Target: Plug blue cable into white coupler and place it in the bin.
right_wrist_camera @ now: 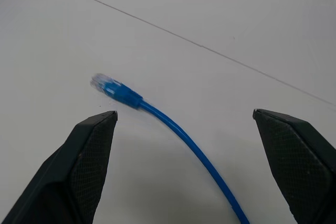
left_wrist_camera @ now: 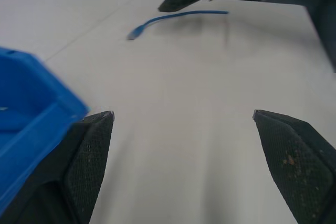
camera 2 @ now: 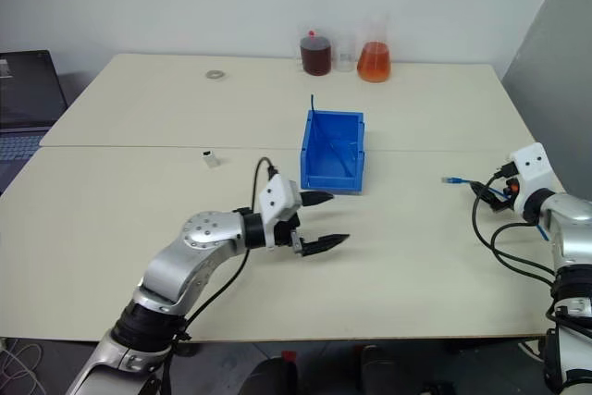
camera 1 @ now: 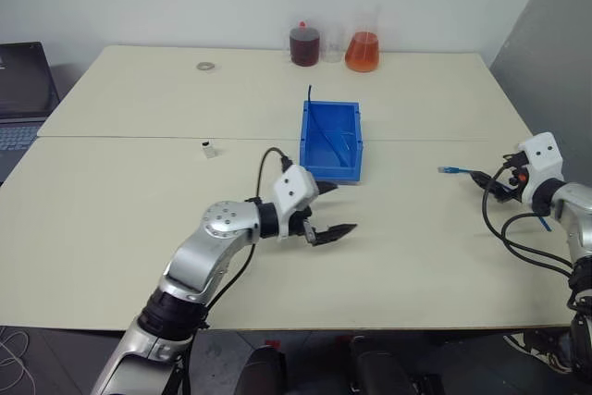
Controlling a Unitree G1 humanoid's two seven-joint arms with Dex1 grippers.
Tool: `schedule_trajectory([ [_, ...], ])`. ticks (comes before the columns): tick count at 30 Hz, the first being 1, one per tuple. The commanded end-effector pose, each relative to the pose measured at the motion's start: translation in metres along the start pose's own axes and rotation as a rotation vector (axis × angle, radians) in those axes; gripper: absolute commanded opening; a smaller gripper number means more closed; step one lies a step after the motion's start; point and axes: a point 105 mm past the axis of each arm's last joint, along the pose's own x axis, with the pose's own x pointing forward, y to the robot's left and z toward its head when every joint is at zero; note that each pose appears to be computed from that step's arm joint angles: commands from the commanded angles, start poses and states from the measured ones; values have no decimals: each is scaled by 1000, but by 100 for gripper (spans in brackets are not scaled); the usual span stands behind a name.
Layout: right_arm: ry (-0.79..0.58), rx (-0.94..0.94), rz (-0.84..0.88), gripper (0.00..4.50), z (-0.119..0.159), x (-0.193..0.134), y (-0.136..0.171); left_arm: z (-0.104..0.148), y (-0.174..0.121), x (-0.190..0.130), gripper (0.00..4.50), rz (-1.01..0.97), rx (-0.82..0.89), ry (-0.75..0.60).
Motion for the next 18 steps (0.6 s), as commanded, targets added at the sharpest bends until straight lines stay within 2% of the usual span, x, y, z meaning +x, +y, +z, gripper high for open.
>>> schedule_trajectory([
  [1, -42, 14, 26, 440, 3, -7, -4, 7, 6, 15, 450, -30, 63, -20],
  [4, -48, 28, 70, 440, 7, 1, 1, 9, 11, 25, 450, -57, 78, -31],
  [7, -27, 77, 17, 440, 7, 10, -10, 14, 11, 34, 450, -86, 93, -47],
  [13, 57, 183, -22, 440, -12, 12, -20, 9, 5, 31, 450, -95, 82, -45],
  [16, 35, 197, 8, 440, -5, 19, -15, 6, 3, 27, 450, -90, 82, -38],
  [18, 12, 152, 75, 440, 8, 30, 0, 6, 3, 23, 450, -77, 68, -41],
])
